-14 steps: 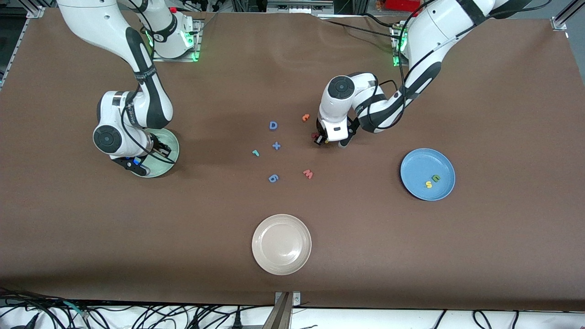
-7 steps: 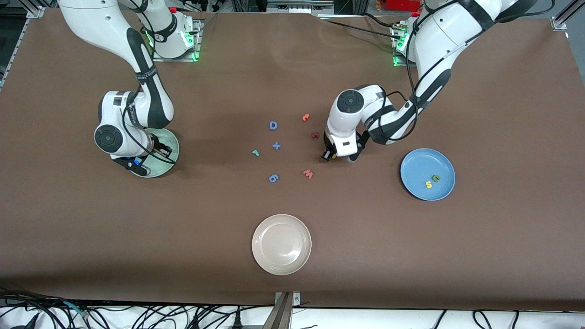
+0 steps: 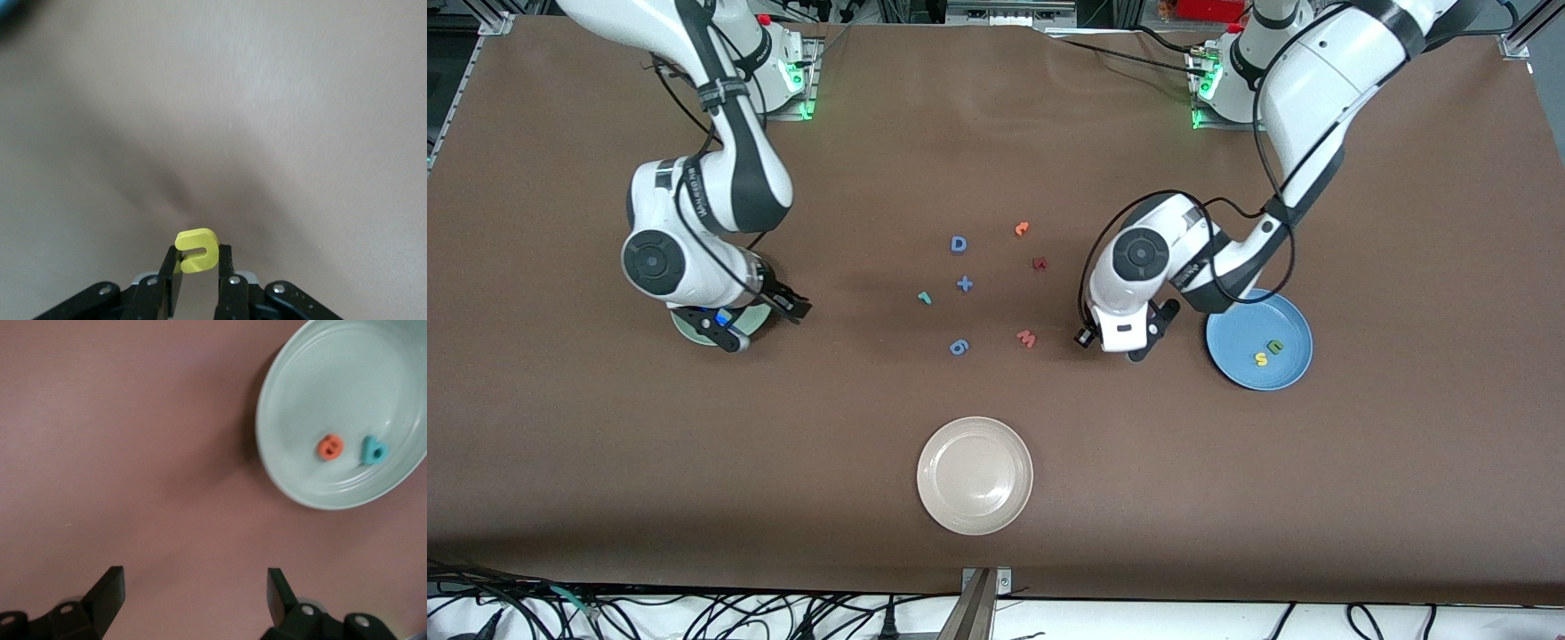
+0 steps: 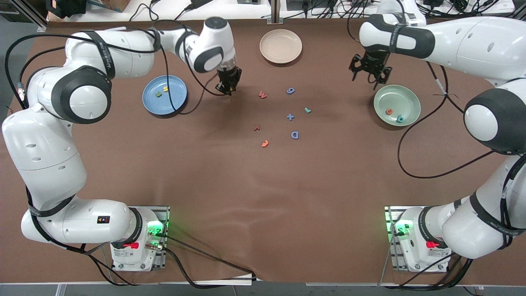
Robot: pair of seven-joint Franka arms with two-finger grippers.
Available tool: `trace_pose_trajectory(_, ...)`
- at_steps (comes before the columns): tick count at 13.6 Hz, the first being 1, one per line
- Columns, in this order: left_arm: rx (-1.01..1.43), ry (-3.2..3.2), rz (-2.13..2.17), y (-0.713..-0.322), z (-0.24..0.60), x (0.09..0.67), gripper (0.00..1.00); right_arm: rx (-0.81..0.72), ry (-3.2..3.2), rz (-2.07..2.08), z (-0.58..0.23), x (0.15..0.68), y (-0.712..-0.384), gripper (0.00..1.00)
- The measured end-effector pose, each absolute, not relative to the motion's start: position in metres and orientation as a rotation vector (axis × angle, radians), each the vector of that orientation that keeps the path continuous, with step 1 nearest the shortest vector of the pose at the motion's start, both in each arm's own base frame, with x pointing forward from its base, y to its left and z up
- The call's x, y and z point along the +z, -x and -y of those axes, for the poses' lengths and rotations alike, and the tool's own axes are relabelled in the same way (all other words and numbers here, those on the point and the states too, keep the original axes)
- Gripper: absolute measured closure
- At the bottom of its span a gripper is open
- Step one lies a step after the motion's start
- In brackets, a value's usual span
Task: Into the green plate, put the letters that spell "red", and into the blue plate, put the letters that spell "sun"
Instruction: 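Drop the yellow u on the blue plate while the right gripper reaches the teal t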
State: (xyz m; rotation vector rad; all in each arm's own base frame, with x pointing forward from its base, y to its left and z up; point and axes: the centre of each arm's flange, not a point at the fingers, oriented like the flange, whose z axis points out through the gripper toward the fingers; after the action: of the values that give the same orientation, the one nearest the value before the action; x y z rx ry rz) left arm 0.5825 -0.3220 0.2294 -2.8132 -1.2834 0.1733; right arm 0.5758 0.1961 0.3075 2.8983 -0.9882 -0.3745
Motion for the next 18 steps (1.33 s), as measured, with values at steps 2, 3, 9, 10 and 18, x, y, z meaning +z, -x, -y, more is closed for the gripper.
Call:
trace_pose_trajectory(2, 0.286, 2.843, 1.086, -0.606, 0.292, 0.252, 0.74, -0.383, -2.902, 1.074, -0.232, 0.305, -0.577, 0.06)
trace_pose_trajectory(3, 0.34, 2.859, 0.979, -0.615, 0.272, 0.259, 0.74, -0.375, -2.9, 1.101, -0.248, 0.299, -0.577, 0.06)
trace_pose_trajectory(9, 0.573, 2.951, 0.415, -0.644, 0.135, 0.262, 0.74, -0.279, -3.003, 0.83, -0.354, 0.257, -0.536, 0.01)
trace_pose_trajectory(10, 0.592, 2.953, 0.343, -0.646, 0.119, 0.258, 0.74, -0.282, -3.021, 0.755, -0.36, 0.254, -0.532, 0.01)
trace_pose_trajectory(18, 0.672, 2.934, 0.17, -0.649, 0.055, 0.227, 0.51, -0.175, -2.978, 0.927, -0.382, 0.195, -0.52, 0.02)
